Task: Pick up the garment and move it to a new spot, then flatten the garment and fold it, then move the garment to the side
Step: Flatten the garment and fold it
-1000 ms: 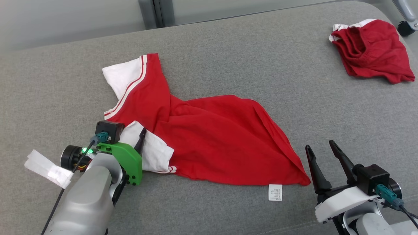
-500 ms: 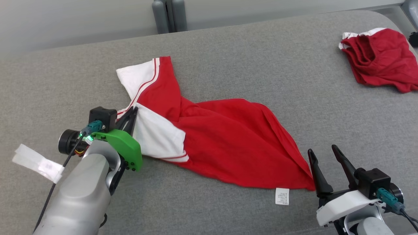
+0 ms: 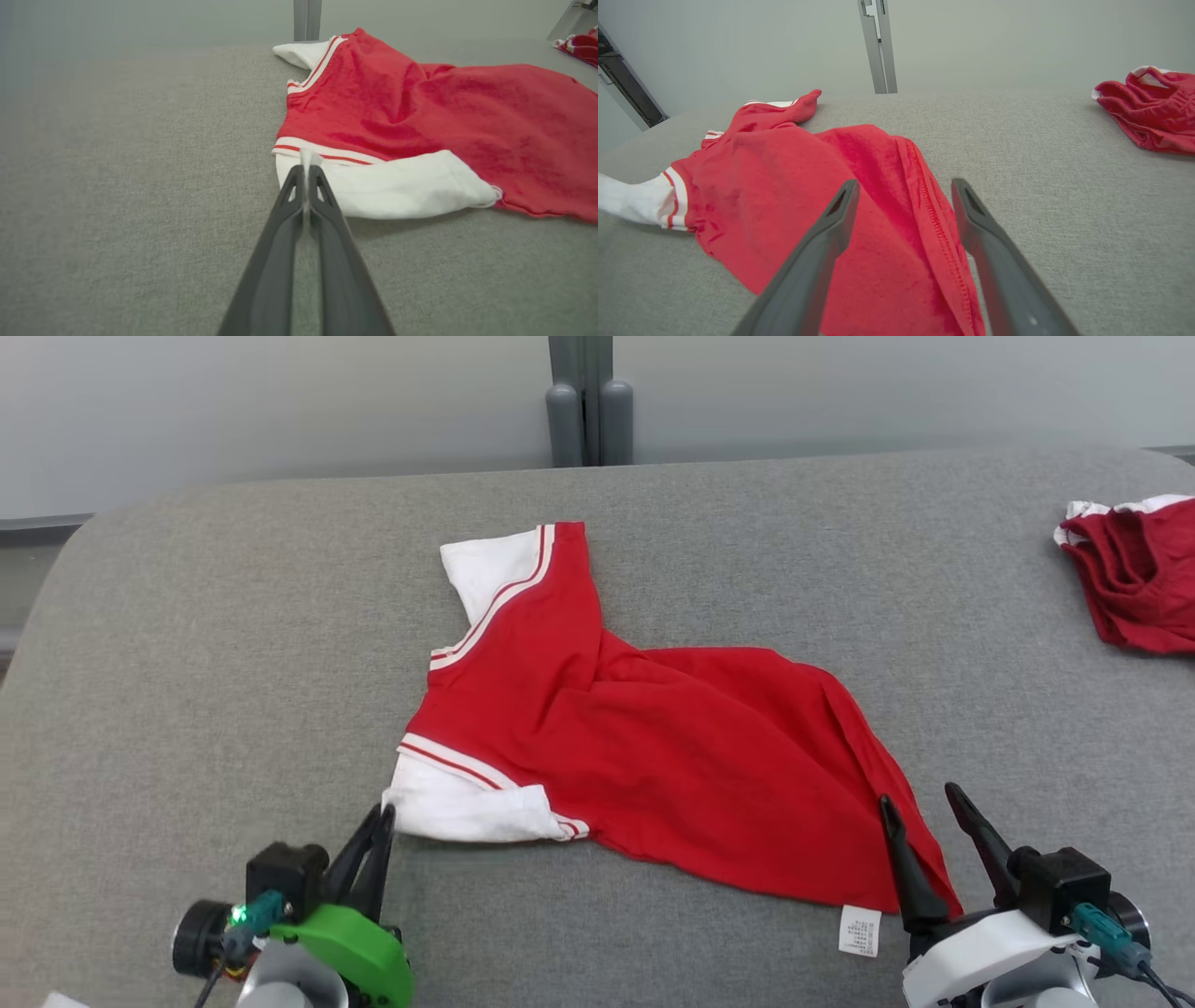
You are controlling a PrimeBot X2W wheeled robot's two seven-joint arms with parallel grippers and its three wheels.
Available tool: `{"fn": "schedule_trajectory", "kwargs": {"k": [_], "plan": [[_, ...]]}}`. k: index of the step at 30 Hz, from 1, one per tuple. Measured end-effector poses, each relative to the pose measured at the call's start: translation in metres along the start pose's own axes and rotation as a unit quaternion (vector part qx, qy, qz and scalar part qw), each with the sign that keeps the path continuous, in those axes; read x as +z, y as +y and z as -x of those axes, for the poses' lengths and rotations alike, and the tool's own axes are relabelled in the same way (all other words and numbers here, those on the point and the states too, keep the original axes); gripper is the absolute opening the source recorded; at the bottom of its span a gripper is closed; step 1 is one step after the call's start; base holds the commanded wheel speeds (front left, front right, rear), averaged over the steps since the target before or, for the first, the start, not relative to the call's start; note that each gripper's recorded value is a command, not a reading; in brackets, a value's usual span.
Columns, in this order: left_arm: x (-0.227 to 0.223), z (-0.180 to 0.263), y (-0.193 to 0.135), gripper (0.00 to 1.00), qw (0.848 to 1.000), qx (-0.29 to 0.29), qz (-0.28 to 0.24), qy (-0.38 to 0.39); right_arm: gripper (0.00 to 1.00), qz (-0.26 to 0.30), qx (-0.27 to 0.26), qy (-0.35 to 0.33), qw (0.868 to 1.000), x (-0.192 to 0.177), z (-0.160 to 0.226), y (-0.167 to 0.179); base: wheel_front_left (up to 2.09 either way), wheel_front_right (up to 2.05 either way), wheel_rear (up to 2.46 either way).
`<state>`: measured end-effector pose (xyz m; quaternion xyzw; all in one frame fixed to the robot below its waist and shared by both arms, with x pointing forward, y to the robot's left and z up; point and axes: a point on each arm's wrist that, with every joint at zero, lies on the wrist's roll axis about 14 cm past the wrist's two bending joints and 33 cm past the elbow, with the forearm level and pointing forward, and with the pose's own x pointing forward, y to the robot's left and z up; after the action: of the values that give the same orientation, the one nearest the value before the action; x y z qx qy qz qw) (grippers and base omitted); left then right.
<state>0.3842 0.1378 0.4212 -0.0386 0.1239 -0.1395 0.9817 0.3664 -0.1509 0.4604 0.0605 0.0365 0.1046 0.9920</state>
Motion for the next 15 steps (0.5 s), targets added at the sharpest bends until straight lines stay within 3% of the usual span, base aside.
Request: {"fn": "schedule_trajectory", "kwargs": {"k": [9, 10, 11, 12, 15], "plan": [[-0.046, 0.047, -0.005, 0.0, 0.997, 0.04, 0.057, 0.044, 1.0, 0.004, 0.01, -0.007, 1.0, 0.005, 0.0, 0.006, 0.0, 0.0, 0.0], [-0.05, 0.05, -0.006, 0.19, 0.996, 0.041, 0.06, 0.048, 1.0, 0.004, 0.009, -0.007, 1.0, 0.005, 0.001, 0.005, 0.0, 0.0, 0.0], [-0.052, 0.052, -0.007, 0.72, 0.996, 0.043, 0.062, 0.05, 1.0, 0.004, 0.008, -0.007, 1.0, 0.005, 0.002, 0.004, 0.0, 0.0, 0.0], [-0.052, 0.053, -0.006, 1.0, 0.996, 0.046, 0.065, 0.048, 1.0, 0.005, 0.006, -0.006, 1.0, 0.005, 0.004, 0.004, 0.0, 0.0, 0.0], [-0.04, 0.051, -0.002, 1.0, 0.996, 0.053, 0.066, 0.028, 1.0, 0.005, 0.005, -0.004, 1.0, 0.003, 0.007, 0.003, 0.0, 0.0, 0.0]]}}
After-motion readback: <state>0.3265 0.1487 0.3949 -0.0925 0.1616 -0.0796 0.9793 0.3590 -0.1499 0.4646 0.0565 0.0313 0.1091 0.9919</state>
